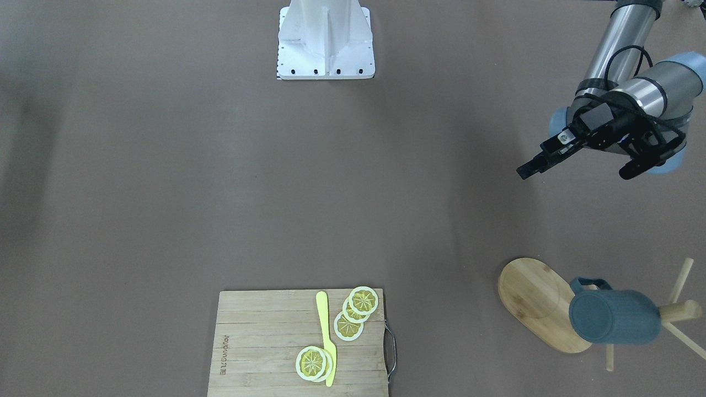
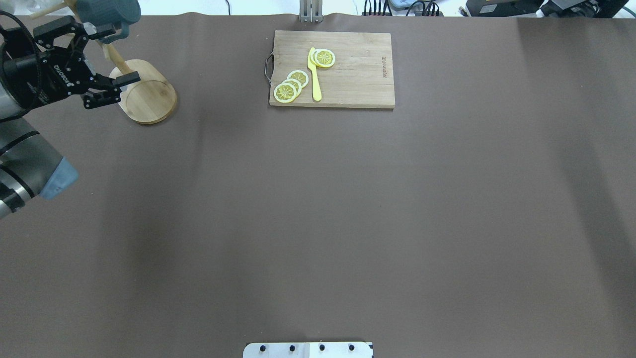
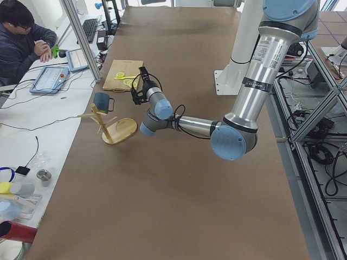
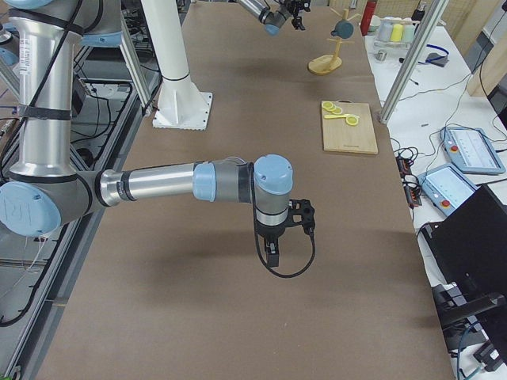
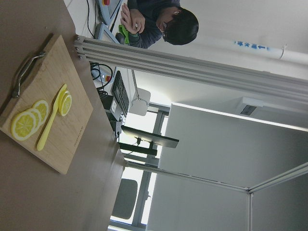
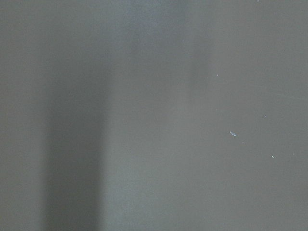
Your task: Hang cup on storage rack
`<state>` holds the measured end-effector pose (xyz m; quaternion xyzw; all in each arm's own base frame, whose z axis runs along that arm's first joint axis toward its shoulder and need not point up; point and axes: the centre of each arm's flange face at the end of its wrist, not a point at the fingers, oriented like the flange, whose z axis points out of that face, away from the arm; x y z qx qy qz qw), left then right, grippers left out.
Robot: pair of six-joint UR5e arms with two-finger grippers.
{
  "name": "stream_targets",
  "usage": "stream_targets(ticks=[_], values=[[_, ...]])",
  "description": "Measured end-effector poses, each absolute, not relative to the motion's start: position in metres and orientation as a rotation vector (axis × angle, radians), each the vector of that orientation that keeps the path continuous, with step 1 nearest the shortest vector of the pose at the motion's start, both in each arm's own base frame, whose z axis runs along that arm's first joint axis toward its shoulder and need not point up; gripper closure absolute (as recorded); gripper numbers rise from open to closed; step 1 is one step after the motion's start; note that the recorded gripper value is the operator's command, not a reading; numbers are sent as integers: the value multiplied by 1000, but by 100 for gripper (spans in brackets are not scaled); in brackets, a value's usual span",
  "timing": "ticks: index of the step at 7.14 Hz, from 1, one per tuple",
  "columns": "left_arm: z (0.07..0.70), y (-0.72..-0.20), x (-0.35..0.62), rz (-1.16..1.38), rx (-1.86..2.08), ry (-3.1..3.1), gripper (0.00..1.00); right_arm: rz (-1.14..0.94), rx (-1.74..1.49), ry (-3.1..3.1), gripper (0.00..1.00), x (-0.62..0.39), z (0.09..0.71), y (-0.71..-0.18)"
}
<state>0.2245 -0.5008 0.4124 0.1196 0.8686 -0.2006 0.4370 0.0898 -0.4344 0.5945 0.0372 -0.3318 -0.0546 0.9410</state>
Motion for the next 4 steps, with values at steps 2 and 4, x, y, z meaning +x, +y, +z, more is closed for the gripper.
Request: stream_targets(ticks=[2, 4], values=[[451, -482, 212, -275, 715, 1935, 1, -111, 74, -678, 0, 90, 596, -433], [479, -475, 206, -117, 942, 1709, 1, -110, 71, -679, 0, 90, 596, -433]])
